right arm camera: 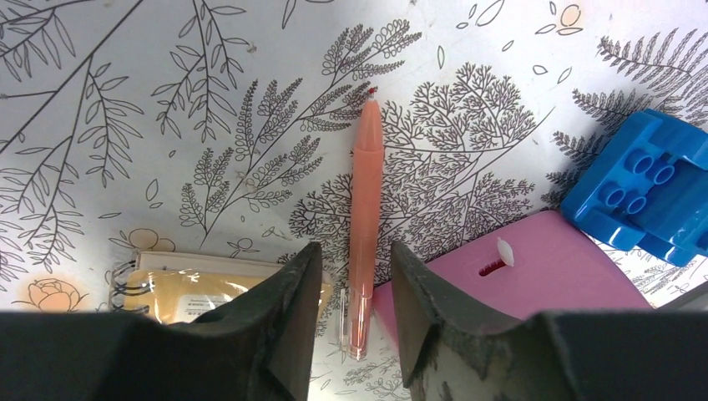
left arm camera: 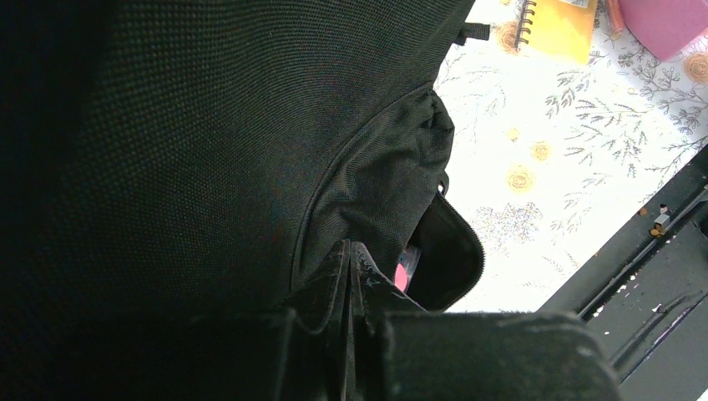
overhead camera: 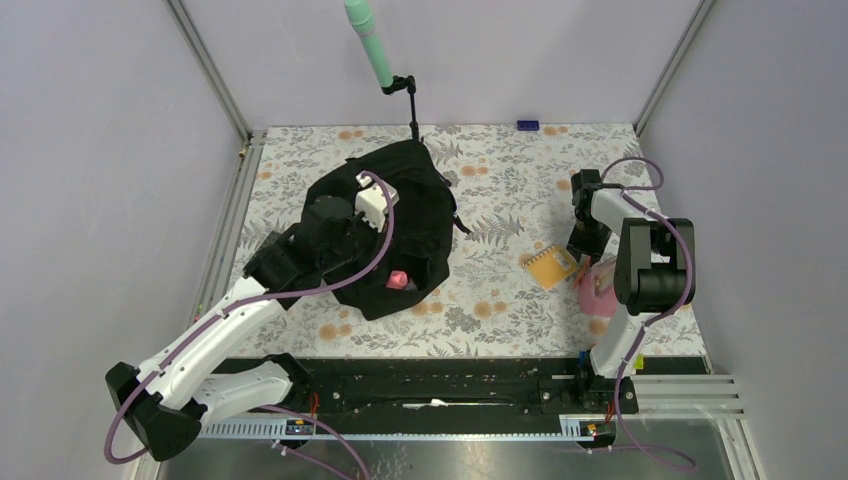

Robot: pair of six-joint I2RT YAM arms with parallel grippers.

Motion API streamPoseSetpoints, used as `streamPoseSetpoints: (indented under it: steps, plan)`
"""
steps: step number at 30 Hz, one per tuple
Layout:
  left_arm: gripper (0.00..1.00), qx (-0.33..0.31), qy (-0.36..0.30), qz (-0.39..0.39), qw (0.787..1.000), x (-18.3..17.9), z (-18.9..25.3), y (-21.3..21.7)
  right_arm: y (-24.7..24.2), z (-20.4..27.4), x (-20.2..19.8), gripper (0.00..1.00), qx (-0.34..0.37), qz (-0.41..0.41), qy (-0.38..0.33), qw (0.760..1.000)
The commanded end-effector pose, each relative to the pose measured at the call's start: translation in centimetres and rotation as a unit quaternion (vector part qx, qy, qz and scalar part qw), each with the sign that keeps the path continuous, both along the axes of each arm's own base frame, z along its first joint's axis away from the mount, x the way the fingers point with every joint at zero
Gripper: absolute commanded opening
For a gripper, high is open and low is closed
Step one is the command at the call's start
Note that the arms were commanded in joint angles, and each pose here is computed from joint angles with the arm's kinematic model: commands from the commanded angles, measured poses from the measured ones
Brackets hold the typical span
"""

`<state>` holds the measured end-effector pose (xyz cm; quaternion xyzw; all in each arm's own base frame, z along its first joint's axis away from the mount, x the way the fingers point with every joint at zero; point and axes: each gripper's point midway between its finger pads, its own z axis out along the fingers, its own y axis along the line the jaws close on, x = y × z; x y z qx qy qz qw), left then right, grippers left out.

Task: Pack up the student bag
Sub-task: Pick up the stationery from the center of the board.

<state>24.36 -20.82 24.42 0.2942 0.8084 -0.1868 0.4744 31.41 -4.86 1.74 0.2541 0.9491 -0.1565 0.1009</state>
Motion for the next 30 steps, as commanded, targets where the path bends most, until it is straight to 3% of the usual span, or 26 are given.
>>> streamPoseSetpoints:
  steps: [1,5,9,19,30]
  plan:
    - [0.00,-0.034,-0.039,0.012,0.999,1.0,2.9,-0.1,0.1,0.5,0.4,0.39,0.005,0.009,0.005,1.000]
    - [0.00,-0.036,-0.042,0.014,0.998,1.0,3.1,0.1,0.4,0.5,0.6,0.29,0.013,0.015,0.007,1.000]
    - [0.00,-0.036,-0.043,0.015,0.998,1.0,3.2,0.1,0.9,0.4,0.6,0.27,0.018,0.020,0.007,1.000]
    - [0.00,-0.038,-0.048,0.017,0.998,0.9,3.4,0.3,3.4,0.0,0.5,0.24,0.049,0.033,0.007,0.998]
    - [0.00,-0.038,-0.050,0.020,0.998,1.0,3.5,0.4,4.4,0.2,-1.9,0.27,0.042,0.058,0.024,0.997]
